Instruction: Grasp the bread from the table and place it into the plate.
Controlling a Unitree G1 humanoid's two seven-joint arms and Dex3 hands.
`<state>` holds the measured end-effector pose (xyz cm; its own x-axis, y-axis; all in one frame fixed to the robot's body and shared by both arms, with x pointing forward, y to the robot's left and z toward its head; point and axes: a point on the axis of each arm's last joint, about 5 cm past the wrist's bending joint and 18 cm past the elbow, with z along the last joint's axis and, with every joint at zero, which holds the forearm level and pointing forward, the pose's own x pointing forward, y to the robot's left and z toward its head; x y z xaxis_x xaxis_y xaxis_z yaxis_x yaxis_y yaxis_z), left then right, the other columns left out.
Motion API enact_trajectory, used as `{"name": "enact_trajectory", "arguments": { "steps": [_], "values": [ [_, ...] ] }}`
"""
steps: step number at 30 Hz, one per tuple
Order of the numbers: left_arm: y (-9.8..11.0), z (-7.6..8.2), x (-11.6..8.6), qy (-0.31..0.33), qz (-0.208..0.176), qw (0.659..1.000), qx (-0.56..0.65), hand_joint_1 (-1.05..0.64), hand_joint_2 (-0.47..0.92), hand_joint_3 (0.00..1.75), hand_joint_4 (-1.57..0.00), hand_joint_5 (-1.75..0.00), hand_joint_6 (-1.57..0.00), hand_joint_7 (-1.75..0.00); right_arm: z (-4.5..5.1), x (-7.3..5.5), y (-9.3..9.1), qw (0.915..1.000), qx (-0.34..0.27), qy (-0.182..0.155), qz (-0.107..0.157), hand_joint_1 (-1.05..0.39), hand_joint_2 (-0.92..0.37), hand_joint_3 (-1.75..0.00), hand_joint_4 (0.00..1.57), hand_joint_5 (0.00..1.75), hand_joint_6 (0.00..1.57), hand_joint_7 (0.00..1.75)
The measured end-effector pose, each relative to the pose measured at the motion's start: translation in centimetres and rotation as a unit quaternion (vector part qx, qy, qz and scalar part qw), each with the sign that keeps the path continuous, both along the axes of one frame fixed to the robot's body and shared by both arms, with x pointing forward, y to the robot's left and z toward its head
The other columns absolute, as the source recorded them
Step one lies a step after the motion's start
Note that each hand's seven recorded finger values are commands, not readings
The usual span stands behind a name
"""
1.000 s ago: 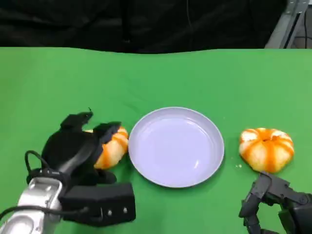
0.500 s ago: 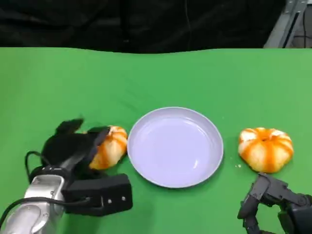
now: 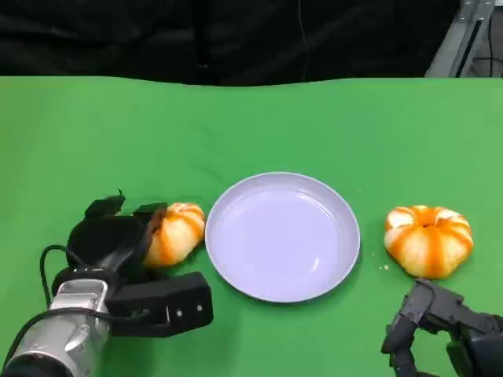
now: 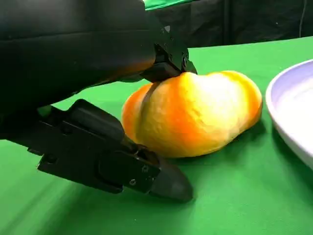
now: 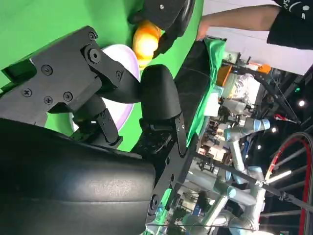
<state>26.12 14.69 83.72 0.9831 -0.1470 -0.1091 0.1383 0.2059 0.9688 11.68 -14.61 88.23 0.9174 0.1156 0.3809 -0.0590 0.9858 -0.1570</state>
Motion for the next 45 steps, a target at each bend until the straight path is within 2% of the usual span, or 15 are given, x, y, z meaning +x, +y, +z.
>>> {"name": "enact_trajectory", "arguments": {
  "steps": [17, 22, 23, 25, 26, 27, 28, 29, 30, 31, 33, 34, 35, 40, 45],
  "values": [
    [-0.6, -0.7, -0.2, -0.016, -0.015, 1.000, -0.009, -0.69, 0.92, 0.03, -0.27, -0.13, -0.46, -0.02, 0.07, -0.1, 0.1, 1.0000, 0.000, -0.001, -0.007, -0.11, -0.51, -1.22, 0.85, 1.75, 0.75, 1.57],
    [-0.8, -0.8, -0.3, -0.030, -0.020, 0.999, -0.026, -0.40, 0.87, 0.00, -0.64, -0.10, -0.64, -0.02, 0.06, -0.1, 0.1, 1.0000, 0.001, -0.001, -0.007, -0.10, -0.50, -1.23, 0.84, 1.75, 0.74, 1.57],
    [-0.8, -0.8, -0.3, -0.036, -0.019, 0.999, -0.033, -0.25, 0.87, 0.00, -0.86, -0.19, -0.75, -0.06, 0.06, -0.1, 0.1, 1.0000, 0.001, -0.001, -0.007, -0.10, -0.50, -1.23, 0.84, 1.75, 0.74, 1.57],
    [-0.9, -0.9, -0.4, -0.047, -0.016, 0.998, -0.047, -0.16, 0.87, 0.01, -0.97, -0.24, -0.81, -0.07, 0.06, -0.1, 0.1, 1.0000, 0.002, -0.001, -0.007, -0.10, -0.50, -1.23, 0.84, 1.75, 0.74, 1.57],
    [-1.0, -1.0, -0.4, -0.050, -0.013, 0.997, -0.053, -0.10, 0.89, 0.01, -1.08, -0.33, -0.98, -0.11, 0.06, -0.1, 0.2, 1.0000, 0.003, -0.001, -0.007, -0.10, -0.50, -1.22, 0.84, 1.75, 0.75, 1.57],
    [-1.0, -1.1, -0.5, -0.053, -0.010, 0.996, -0.064, -0.08, 0.90, 0.00, -1.08, -0.52, -1.08, -0.09, 0.07, -0.1, 0.2, 1.0000, 0.004, -0.001, -0.007, -0.11, -0.50, -1.22, 0.84, 1.75, 0.75, 1.57],
    [-0.9, -1.1, -0.5, -0.056, -0.007, 0.996, -0.076, -0.04, 0.91, 0.06, -0.95, -1.10, -1.20, -0.08, 0.07, -0.1, 0.2, 1.0000, 0.004, -0.001, -0.006, -0.11, -0.50, -1.22, 0.84, 1.75, 0.75, 1.57],
    [-0.9, -1.1, -0.5, -0.057, -0.004, 0.994, -0.092, -0.03, 0.92, 0.08, -0.89, -1.33, -1.25, -0.07, 0.07, -0.1, 0.2, 1.0000, 0.004, -0.001, -0.006, -0.11, -0.50, -1.22, 0.84, 1.75, 0.75, 1.57],
    [-0.8, -1.1, -0.5, -0.058, -0.001, 0.992, -0.109, -0.03, 0.91, 0.18, -0.88, -1.54, -1.24, -0.39, 0.06, -0.1, 0.2, 1.0000, 0.004, -0.001, -0.006, -0.10, -0.50, -1.22, 0.84, 1.75, 0.75, 1.57],
    [-0.7, -1.0, -0.5, -0.059, 0.001, 0.991, -0.122, -0.04, 0.88, 0.29, -0.89, -1.66, -1.03, -1.02, 0.07, -0.1, 0.2, 1.0000, 0.004, -0.001, -0.006, -0.10, -0.50, -1.22, 0.84, 1.75, 0.75, 1.57],
    [-0.5, -0.9, -0.5, -0.062, 0.006, 0.988, -0.142, -0.04, 0.85, 0.37, -0.84, -1.72, -0.83, -1.50, 0.08, -0.1, 0.2, 1.0000, 0.004, -0.001, -0.006, -0.10, -0.50, -1.22, 0.84, 1.75, 0.75, 1.57],
    [-0.4, -0.9, -0.4, -0.064, 0.005, 0.987, -0.147, -0.04, 0.84, 0.40, -0.82, -1.74, -0.76, -1.65, 0.08, -0.1, 0.2, 1.0000, 0.004, -0.001, -0.006, -0.10, -0.50, -1.22, 0.84, 1.75, 0.75, 1.57],
    [-0.3, -0.8, -0.4, -0.064, 0.007, 0.986, -0.154, -0.04, 0.83, 0.42, -0.81, -1.74, -0.74, -1.70, 0.09, -0.1, 0.2, 1.0000, 0.004, -0.001, -0.006, -0.10, -0.50, -1.22, 0.84, 1.75, 0.75, 1.57],
    [-0.3, -0.9, -0.5, -0.064, 0.001, 0.984, -0.167, -0.03, 0.63, 0.85, -0.78, -1.75, -0.69, -1.74, 0.10, 0.0, 0.2, 1.0000, 0.004, -0.001, -0.006, -0.10, -0.51, -1.22, 0.84, 1.75, 0.75, 1.57],
    [0.1, -0.7, -0.4, -0.072, -0.004, 0.983, -0.170, -0.03, 0.60, 0.93, -0.78, -1.75, -0.70, -1.71, 0.08, 0.0, 0.2, 1.0000, 0.004, 0.000, -0.006, -0.09, -0.51, -1.22, 0.84, 1.75, 0.75, 1.56]
  ]
}}
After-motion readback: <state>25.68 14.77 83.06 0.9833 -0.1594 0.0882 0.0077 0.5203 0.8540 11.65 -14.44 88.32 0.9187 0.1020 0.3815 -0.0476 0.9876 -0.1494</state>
